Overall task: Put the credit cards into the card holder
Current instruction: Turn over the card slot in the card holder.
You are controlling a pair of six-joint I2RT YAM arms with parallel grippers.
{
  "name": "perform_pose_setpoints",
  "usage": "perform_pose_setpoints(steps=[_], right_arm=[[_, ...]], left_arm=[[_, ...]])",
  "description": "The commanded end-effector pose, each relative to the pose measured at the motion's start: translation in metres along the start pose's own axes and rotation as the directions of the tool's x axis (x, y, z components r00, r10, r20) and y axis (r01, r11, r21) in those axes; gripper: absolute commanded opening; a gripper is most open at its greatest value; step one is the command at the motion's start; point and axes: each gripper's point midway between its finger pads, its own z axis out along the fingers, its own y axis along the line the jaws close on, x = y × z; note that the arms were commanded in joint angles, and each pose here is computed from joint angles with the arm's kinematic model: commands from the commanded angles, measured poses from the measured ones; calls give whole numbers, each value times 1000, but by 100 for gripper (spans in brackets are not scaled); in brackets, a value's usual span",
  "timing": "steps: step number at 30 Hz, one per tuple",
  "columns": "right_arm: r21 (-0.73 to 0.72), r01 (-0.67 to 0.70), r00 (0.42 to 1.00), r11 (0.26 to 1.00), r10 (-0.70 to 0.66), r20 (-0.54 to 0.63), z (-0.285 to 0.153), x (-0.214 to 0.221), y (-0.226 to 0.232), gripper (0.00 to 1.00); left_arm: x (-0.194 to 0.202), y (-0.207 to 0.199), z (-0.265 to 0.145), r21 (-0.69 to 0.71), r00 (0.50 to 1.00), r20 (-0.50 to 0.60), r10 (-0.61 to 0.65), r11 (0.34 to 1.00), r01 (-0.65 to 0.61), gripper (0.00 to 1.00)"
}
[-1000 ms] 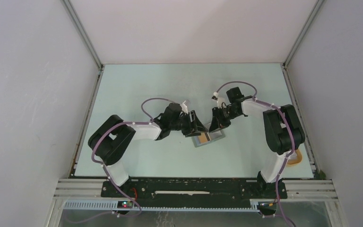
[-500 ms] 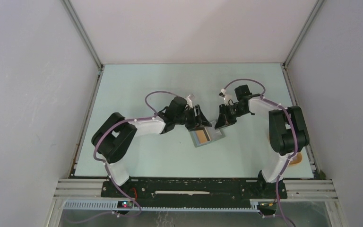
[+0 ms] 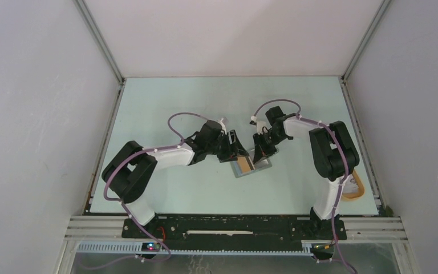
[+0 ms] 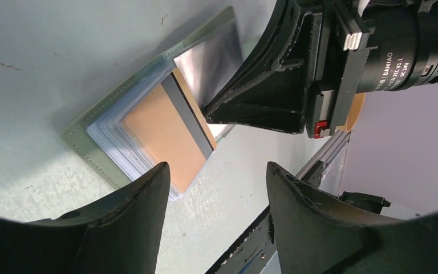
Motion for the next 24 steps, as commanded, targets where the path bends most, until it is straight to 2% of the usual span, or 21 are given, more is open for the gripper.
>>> perform_pose_setpoints(steps=[1, 6, 17, 24], right_arm=[[179, 47, 999, 983, -49, 6, -9, -10, -22, 10], [199, 32, 998, 980, -20, -60, 0, -2, -29, 10], [184, 31, 997, 983, -16, -82, 4, 1, -27, 10], [172, 30, 996, 985, -16, -82, 5, 2, -25, 10]], left_arm=[[2, 4, 4, -4, 1000, 1, -4, 1000, 4, 68], [7, 9, 11, -15, 999, -24, -26, 1000, 25, 68], [9, 26, 4, -123, 999, -16, -28, 992, 26, 72], [10, 16, 13, -69, 999, -37, -30, 997, 27, 72]])
